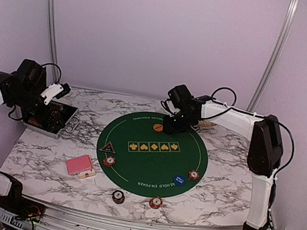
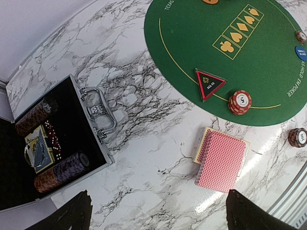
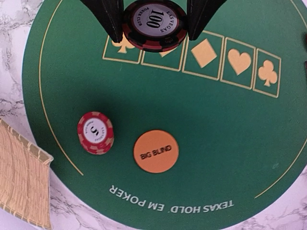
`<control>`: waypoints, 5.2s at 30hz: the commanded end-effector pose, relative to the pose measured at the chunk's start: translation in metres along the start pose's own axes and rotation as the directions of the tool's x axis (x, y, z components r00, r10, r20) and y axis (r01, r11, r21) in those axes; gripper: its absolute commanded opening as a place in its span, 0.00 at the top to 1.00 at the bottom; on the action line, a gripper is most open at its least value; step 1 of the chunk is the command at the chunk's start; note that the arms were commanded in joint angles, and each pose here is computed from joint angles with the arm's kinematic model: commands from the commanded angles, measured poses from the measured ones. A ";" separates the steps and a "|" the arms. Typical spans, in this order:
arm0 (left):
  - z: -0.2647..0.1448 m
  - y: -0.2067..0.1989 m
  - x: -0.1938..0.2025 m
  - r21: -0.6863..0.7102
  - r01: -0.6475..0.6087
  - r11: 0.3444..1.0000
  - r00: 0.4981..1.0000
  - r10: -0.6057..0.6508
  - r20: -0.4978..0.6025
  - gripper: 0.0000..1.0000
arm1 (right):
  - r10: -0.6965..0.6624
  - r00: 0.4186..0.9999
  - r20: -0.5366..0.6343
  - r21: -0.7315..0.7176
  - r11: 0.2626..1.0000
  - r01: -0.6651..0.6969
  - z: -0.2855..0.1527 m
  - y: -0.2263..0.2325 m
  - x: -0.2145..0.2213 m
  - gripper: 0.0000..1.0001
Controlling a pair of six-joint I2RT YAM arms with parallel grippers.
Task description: Distribute texas hold em gaming equipment
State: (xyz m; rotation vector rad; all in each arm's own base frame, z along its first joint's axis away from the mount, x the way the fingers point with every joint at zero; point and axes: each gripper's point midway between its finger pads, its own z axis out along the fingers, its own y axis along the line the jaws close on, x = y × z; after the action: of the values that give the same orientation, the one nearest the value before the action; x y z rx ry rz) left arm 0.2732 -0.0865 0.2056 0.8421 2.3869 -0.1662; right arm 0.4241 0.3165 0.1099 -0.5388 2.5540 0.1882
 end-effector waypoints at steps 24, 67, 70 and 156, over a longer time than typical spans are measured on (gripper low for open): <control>-0.001 0.002 0.001 -0.006 -0.023 1.000 1.000 0.023 -0.010 0.01 | 0.094 0.996 -0.011 0.047 0.995 -0.093 0.097 -0.041 -0.025 0.93; -0.011 -0.004 -0.001 0.001 -0.027 1.000 0.999 0.027 0.026 0.01 | 0.072 0.997 0.005 -0.097 0.993 -0.071 0.013 0.017 -0.006 0.35; -0.011 -0.004 -0.001 0.001 -0.027 1.000 0.999 0.027 0.024 0.01 | 0.033 0.999 0.022 -0.118 0.993 -0.030 -0.013 0.038 0.005 0.28; -0.012 -0.002 -0.004 0.002 -0.005 1.000 1.000 0.005 0.019 0.01 | -0.524 0.846 -0.099 -0.332 0.819 0.468 -0.036 0.256 0.211 0.47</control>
State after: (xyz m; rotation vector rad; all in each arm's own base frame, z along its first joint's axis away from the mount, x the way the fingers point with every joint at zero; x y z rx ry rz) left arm 0.2716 -0.0864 0.2105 0.8428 2.3686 -0.1623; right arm 0.1373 0.4661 0.0391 -1.3763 2.4810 0.3512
